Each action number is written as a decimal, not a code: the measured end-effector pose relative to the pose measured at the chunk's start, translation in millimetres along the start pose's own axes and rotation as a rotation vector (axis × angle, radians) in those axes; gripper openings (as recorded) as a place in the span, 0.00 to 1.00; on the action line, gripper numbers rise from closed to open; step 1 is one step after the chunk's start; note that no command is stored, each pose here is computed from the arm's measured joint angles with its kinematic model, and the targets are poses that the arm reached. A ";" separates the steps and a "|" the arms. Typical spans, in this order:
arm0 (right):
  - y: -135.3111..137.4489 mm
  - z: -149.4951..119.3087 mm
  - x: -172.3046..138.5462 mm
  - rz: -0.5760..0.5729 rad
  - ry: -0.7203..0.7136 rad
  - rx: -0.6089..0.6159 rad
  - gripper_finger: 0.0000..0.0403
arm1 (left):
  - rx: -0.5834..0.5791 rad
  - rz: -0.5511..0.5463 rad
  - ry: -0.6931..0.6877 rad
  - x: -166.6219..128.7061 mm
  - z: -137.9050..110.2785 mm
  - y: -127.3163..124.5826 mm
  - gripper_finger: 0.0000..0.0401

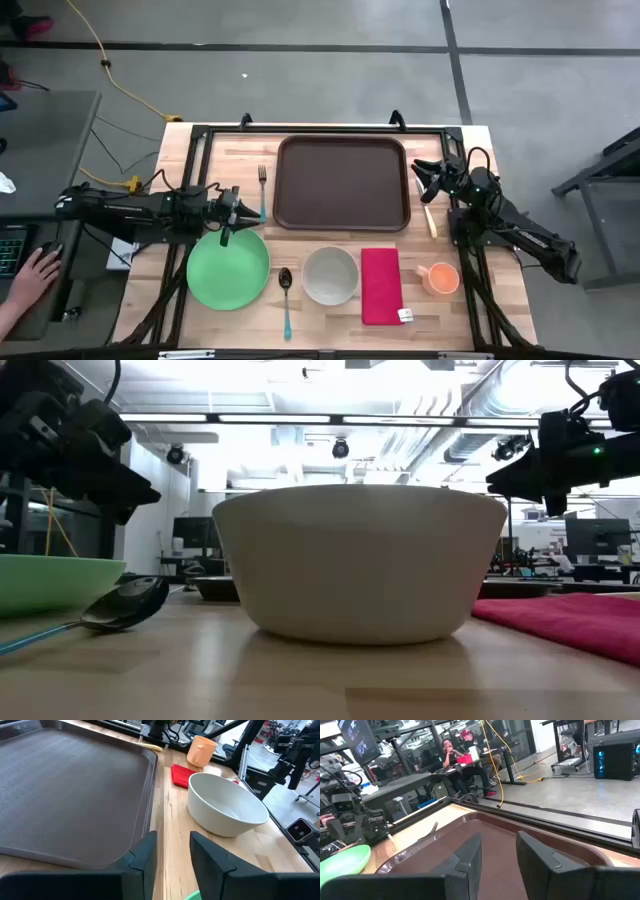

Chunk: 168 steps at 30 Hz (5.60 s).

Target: Set up tray

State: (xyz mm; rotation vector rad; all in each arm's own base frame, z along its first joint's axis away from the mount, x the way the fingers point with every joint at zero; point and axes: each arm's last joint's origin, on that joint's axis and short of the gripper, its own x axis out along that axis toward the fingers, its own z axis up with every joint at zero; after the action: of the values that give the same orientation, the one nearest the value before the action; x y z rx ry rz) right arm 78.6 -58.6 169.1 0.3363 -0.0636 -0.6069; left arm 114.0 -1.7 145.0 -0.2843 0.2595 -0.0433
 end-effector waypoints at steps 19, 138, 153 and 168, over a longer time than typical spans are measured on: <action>0.0 0.0 0.0 0.000 0.000 0.000 0.25 | 0.000 0.000 0.000 0.0 0.0 0.0 0.36; 38.1 90.4 -50.5 0.142 0.008 -0.050 0.25 | 0.008 0.000 -0.002 0.0 0.1 0.0 0.36; 55.7 124.5 -82.6 0.229 0.196 0.050 0.25 | 0.007 0.000 -0.003 0.0 0.3 0.0 0.36; 64.2 129.6 -78.5 0.336 0.615 0.173 0.25 | 0.007 -0.001 -0.005 0.0 0.5 -0.1 0.36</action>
State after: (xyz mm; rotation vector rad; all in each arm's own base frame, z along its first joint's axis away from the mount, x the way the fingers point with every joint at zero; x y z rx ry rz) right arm 29.1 -2.2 315.6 0.6528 0.4134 -0.1463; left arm 114.1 -1.7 145.5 -0.2773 0.2542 -0.0442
